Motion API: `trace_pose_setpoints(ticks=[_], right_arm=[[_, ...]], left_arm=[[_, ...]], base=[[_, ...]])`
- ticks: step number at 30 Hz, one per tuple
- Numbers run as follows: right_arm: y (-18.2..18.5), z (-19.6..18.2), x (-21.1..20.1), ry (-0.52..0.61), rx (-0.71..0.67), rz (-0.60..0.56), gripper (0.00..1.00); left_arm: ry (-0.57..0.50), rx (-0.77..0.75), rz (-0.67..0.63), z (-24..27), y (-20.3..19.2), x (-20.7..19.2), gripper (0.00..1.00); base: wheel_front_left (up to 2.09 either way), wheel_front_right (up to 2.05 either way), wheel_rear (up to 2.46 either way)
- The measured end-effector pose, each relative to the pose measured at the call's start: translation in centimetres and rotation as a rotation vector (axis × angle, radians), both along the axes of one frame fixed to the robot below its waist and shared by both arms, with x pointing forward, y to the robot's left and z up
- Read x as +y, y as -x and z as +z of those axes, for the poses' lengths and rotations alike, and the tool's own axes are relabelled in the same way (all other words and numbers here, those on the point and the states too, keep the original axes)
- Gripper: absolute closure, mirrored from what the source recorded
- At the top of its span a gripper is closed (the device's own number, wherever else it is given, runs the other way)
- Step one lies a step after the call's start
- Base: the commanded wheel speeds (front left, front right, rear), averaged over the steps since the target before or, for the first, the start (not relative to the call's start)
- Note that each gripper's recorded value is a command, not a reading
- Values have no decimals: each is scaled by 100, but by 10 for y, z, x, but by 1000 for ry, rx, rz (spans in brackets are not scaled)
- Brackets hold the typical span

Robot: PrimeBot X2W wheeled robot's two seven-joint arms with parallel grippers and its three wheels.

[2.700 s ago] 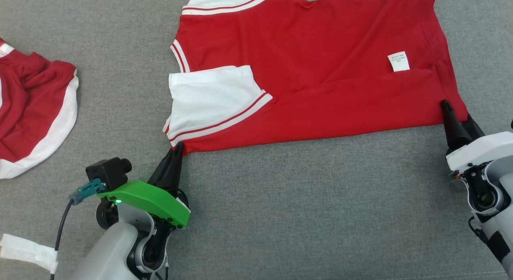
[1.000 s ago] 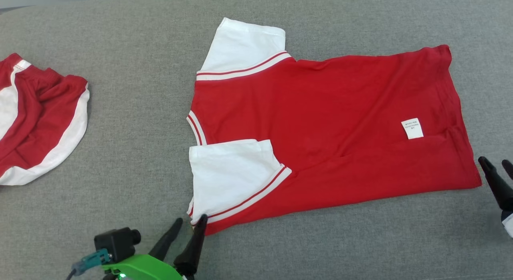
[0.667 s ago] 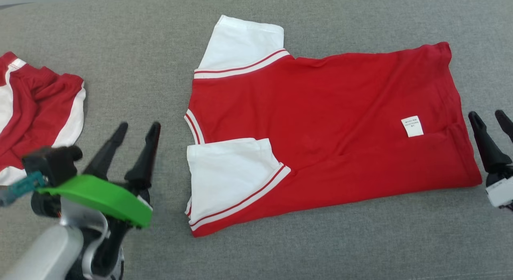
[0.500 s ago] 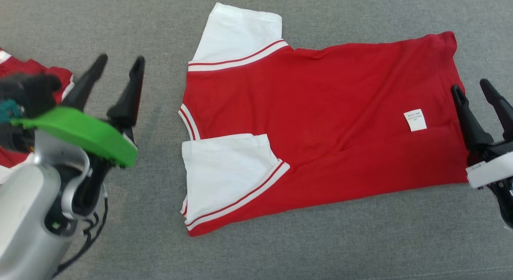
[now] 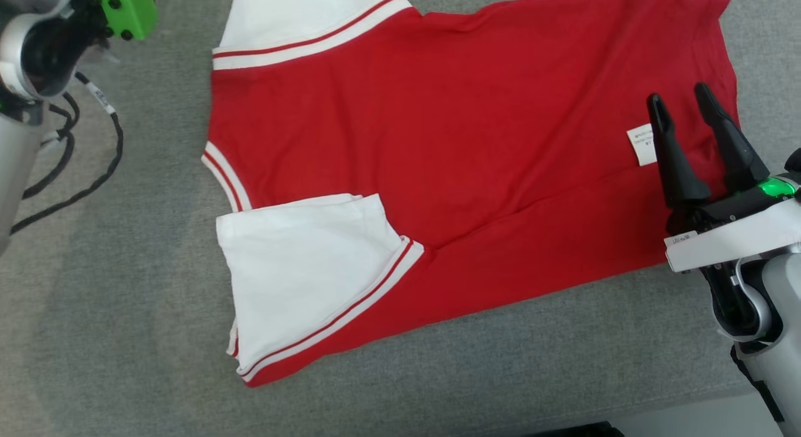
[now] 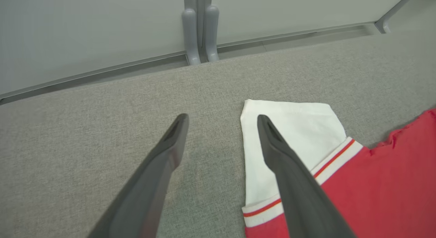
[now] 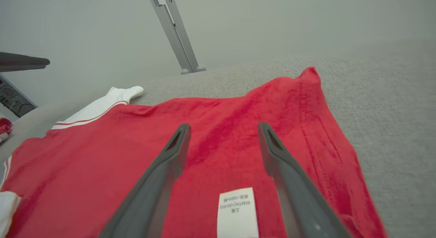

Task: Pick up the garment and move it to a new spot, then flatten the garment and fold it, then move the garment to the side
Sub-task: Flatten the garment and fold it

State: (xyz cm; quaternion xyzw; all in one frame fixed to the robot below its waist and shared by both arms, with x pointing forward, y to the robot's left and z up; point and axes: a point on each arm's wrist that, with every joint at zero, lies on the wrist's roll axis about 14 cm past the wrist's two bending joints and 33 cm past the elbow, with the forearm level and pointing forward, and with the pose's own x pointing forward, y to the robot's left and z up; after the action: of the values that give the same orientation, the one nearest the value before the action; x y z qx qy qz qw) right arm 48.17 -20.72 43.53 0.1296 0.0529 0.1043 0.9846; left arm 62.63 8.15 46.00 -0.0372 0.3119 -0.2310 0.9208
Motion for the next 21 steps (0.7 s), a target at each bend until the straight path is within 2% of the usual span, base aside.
trace_pose_setpoints(ticks=[5, 10, 21], right_arm=[[5, -10, -16, 10, 26, -56, 0], [10, -24, -30, 21, 64, -103, 0], [12, -43, -35, 34, 113, -118, 0]], left_arm=[[-3, 64, -20, -29, -21, -14, 0], [-12, 145, -83, -71, -23, -36, 0], [-41, 149, -132, -104, -35, -55, 0]], base=[[0, 0, 0], [0, 0, 0], [0, 0, 0]])
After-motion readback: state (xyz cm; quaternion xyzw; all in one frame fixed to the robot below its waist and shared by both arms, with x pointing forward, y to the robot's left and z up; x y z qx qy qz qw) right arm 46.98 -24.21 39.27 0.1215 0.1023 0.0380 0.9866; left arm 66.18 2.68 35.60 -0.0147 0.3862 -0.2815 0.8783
